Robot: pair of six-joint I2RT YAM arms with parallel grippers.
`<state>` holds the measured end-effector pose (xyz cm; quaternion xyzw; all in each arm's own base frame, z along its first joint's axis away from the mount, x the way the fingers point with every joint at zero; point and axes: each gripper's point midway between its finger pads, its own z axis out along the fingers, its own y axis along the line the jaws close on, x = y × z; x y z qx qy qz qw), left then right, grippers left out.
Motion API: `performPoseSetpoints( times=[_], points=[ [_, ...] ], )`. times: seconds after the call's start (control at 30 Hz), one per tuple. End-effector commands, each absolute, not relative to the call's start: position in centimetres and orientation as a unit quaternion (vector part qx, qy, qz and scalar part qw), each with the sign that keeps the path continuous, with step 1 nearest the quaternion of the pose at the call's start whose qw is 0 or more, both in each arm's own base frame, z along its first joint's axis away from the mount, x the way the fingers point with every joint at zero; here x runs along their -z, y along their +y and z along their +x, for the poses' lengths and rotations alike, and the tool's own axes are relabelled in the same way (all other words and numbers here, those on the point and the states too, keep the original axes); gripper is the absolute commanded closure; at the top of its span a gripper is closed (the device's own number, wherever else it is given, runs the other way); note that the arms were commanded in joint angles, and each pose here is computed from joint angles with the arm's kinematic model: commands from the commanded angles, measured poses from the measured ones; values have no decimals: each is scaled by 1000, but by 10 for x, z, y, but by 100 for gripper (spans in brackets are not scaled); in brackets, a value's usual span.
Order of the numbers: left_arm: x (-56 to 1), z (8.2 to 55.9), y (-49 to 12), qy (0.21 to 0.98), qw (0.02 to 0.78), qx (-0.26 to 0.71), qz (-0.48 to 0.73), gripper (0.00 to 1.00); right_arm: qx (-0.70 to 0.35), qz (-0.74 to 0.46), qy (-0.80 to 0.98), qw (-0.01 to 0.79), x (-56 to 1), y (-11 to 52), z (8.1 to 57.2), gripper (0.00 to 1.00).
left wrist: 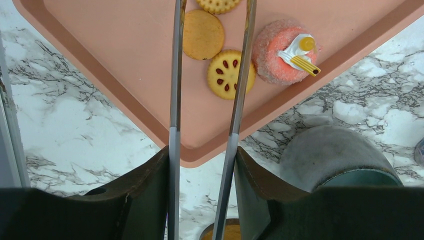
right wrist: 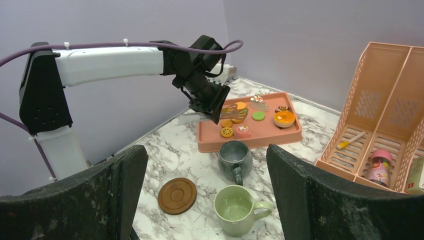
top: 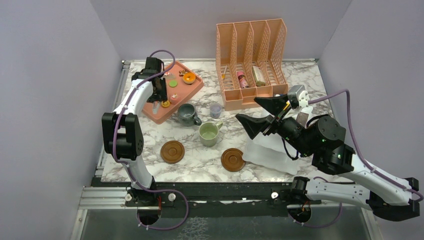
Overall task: Serve the afternoon tea
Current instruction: Pick up the desert from the tray.
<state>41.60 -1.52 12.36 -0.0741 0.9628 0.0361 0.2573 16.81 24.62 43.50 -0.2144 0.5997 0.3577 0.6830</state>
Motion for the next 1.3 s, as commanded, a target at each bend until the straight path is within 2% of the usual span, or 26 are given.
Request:
performPoseSetpoints(
  times=[0.0,0.33,0.57,1.0,1.27],
  points=[
    [-139,417,-17,961,265,-30,-72,53,-366,-203,579,700,-454,240,166,5],
    [-138,416,-16,963,261,-33,-63,51,-367,-204,579,699,-454,242,166,5],
    [-139,418,-16,962,263,-33,-62,61,-366,-203,579,699,-454,241,167,5],
    [-185,428,-21,944,320,-18,-72,67,-360,-200,574,707,-464,236,167,5],
    [-217,423,-54,934,353,34,-42,67,-350,-183,571,720,-473,222,169,6]
  ],
)
